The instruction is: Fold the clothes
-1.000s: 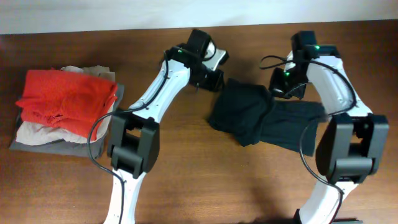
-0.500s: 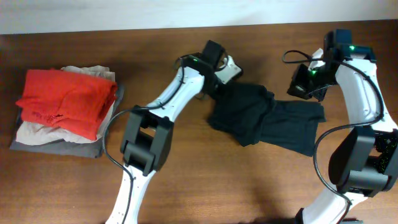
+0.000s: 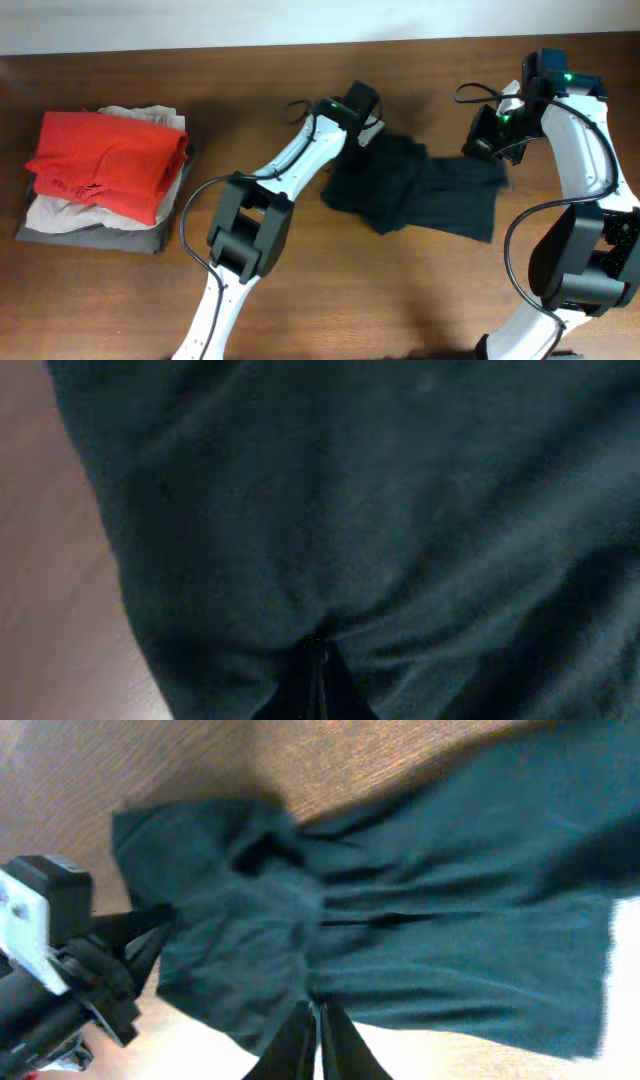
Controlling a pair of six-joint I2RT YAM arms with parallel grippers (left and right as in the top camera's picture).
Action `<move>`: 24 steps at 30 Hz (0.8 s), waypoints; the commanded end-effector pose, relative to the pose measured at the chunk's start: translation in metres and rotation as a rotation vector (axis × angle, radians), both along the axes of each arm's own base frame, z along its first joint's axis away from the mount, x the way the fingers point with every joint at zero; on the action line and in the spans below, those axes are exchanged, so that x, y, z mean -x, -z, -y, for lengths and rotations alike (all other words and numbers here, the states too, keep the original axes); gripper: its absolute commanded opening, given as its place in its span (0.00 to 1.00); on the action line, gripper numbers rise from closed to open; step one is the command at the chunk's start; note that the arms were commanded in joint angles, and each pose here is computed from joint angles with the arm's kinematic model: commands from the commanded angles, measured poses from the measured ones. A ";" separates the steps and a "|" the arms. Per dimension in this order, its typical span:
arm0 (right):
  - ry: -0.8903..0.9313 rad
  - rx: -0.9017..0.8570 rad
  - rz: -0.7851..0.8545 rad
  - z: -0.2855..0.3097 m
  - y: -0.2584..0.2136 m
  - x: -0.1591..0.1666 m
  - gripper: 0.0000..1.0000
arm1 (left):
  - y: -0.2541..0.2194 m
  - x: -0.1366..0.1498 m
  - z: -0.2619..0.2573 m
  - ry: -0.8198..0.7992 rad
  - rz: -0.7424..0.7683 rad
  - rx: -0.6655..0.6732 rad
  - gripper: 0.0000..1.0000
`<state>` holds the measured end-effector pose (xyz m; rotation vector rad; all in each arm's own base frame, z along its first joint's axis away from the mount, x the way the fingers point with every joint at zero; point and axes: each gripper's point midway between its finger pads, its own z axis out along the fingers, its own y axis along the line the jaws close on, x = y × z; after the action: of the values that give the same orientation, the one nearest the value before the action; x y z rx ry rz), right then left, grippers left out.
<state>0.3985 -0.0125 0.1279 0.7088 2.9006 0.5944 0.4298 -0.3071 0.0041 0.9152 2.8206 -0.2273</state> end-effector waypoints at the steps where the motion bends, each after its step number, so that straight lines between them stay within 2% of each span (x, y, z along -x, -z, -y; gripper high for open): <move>1: -0.012 0.012 0.045 0.002 -0.015 -0.002 0.09 | 0.029 -0.002 -0.089 -0.414 -0.113 -0.212 0.00; 4: -0.011 0.018 0.046 0.003 -0.015 -0.003 0.10 | 0.028 0.009 -0.108 -0.487 -0.222 -0.195 0.00; 6: -0.013 0.019 0.051 0.003 -0.015 -0.004 0.14 | 0.028 0.010 -0.110 -0.494 -0.257 -0.166 0.00; 8: -0.057 0.031 0.077 0.003 -0.015 -0.006 0.25 | 0.028 0.010 -0.111 -0.489 -0.265 -0.155 0.00; 11: -0.111 0.045 0.103 0.004 -0.010 -0.011 0.47 | 0.026 0.008 -0.109 -0.444 -0.252 -0.151 0.03; 14: -0.172 0.058 0.126 0.006 0.000 -0.018 0.59 | 0.019 0.001 -0.105 -0.411 -0.226 -0.136 0.09; 20: -0.253 0.003 0.123 0.000 0.044 -0.035 0.60 | -0.001 -0.019 -0.096 -0.411 -0.161 -0.089 0.13; 24: -0.255 -0.022 0.136 -0.002 0.069 -0.049 0.60 | -0.003 -0.019 -0.095 -0.409 -0.158 -0.087 0.13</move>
<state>0.4396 -0.0146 0.0727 0.3401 2.8880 0.6114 0.4429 -0.2141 0.0091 0.3056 3.1174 -0.1544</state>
